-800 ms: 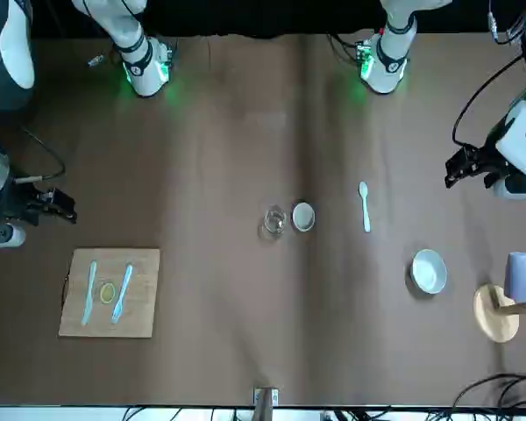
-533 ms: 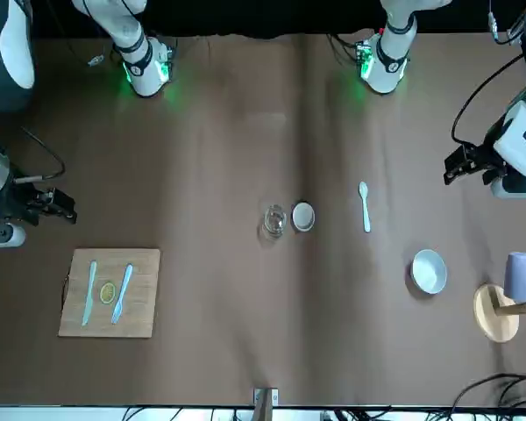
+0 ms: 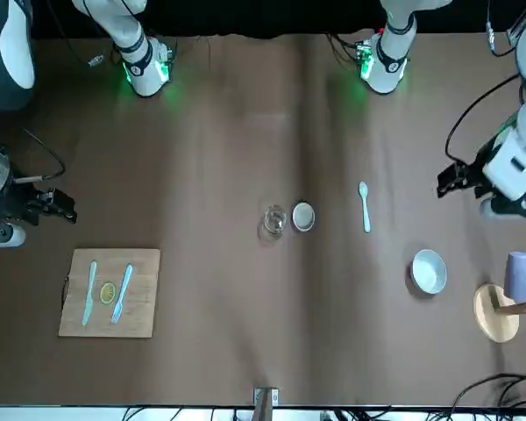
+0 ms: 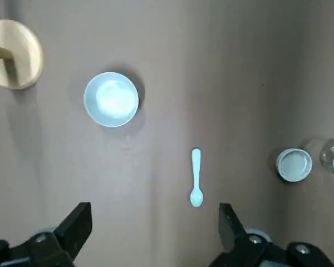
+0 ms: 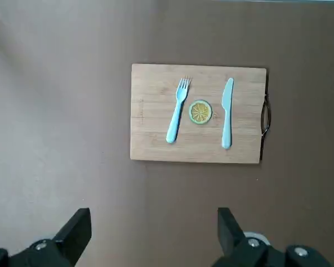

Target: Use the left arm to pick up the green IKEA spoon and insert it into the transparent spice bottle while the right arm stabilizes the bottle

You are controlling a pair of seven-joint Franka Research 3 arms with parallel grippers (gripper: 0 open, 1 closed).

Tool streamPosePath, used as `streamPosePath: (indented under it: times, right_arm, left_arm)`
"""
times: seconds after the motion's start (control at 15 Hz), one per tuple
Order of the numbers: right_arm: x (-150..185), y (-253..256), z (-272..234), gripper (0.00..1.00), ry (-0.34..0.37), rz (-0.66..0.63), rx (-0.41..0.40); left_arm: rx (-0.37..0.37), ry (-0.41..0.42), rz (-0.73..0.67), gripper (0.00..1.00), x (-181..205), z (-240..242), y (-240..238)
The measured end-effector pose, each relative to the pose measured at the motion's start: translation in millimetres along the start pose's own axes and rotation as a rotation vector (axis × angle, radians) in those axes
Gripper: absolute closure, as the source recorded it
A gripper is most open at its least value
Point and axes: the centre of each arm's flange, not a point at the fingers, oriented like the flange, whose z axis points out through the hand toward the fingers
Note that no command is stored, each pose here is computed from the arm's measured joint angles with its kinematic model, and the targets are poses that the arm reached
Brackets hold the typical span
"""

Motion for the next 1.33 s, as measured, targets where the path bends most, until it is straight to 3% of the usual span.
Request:
streamPosePath:
  times: [0.4,0.47,0.73,1.33]
  right_arm:
    - [0,0,1,0.00,-0.001,0.000,0.000]
    - [0,0,1,0.00,-0.001,0.000,0.000]
    - [0,0,1,0.00,-0.002,0.000,0.000]
    - [0,-2,3,0.00,-0.005,-0.003,0.000]
  left_arm:
    - [-0.018,-0.019,0.021,0.00,26,125,26]
    - [-0.017,-0.072,-0.028,0.00,23,175,39]
    - [0.019,-0.166,-0.128,0.00,14,266,60]
    - [-0.019,-0.036,-0.176,0.00,-31,367,70]
